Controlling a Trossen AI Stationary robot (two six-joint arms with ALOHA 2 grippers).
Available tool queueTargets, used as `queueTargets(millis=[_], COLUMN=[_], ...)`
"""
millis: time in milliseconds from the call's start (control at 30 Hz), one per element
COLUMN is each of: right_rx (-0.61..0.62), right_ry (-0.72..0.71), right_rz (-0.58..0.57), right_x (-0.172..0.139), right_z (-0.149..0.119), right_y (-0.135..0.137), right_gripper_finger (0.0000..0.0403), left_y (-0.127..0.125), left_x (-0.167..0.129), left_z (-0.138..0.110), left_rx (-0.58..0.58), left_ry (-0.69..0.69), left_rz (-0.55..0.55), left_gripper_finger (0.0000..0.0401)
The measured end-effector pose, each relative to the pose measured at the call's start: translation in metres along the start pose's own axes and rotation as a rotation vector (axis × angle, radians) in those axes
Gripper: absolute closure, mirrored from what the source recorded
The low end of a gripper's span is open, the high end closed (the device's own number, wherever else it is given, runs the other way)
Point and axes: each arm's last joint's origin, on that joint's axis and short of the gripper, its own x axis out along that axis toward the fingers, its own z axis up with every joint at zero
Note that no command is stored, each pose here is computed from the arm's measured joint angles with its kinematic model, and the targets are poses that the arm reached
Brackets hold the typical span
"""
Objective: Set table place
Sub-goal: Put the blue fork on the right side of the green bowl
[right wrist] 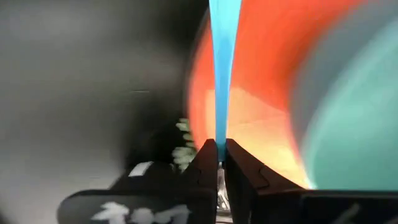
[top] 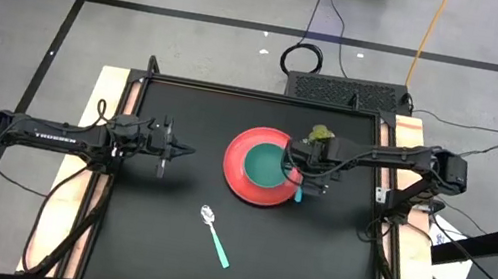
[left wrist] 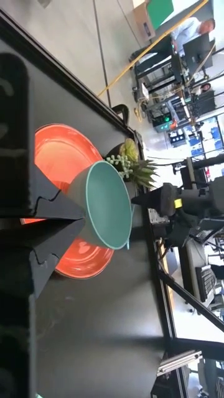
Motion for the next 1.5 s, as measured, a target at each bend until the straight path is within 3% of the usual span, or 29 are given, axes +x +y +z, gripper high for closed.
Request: queueTargets(millis=[700, 867, 967, 1267, 1500], right_rx=[-0.011, -0.028, 0.019, 0.107, 0.138], right_ry=[0.012, 0.091, 0.105, 0.046, 0.013], right_rz=[-0.084, -0.074, -0.086, -0.279, -0.304], right_x=[-0.001, -0.003, -0.015, -0.068, -0.076], right_z=[-0.002, -0.001, -0.002, 0.008, 0.020], right_y=[-0.008, -0.009, -0.009, -0.011, -0.009], right_gripper_finger=[0.0403, 0.0403, 0.0403, 0.0403, 0.0403], left_y=[0.000, 0.000, 0.000, 0.000, 0.000], left_x=[0.000, 0.000, 0.000, 0.000, 0.000], left_z=[-0.001, -0.001, -0.001, -0.001, -0.001], left_rx=[-0.010, -0.018, -0.027, -0.039, -0.060], left_ry=[0.008, 0.014, 0.014, 0.014, 0.013], left_rz=[0.013, 0.012, 0.012, 0.012, 0.012], left_gripper_finger=[0.0386, 0.0386, 0.0387, 0.0386, 0.0386])
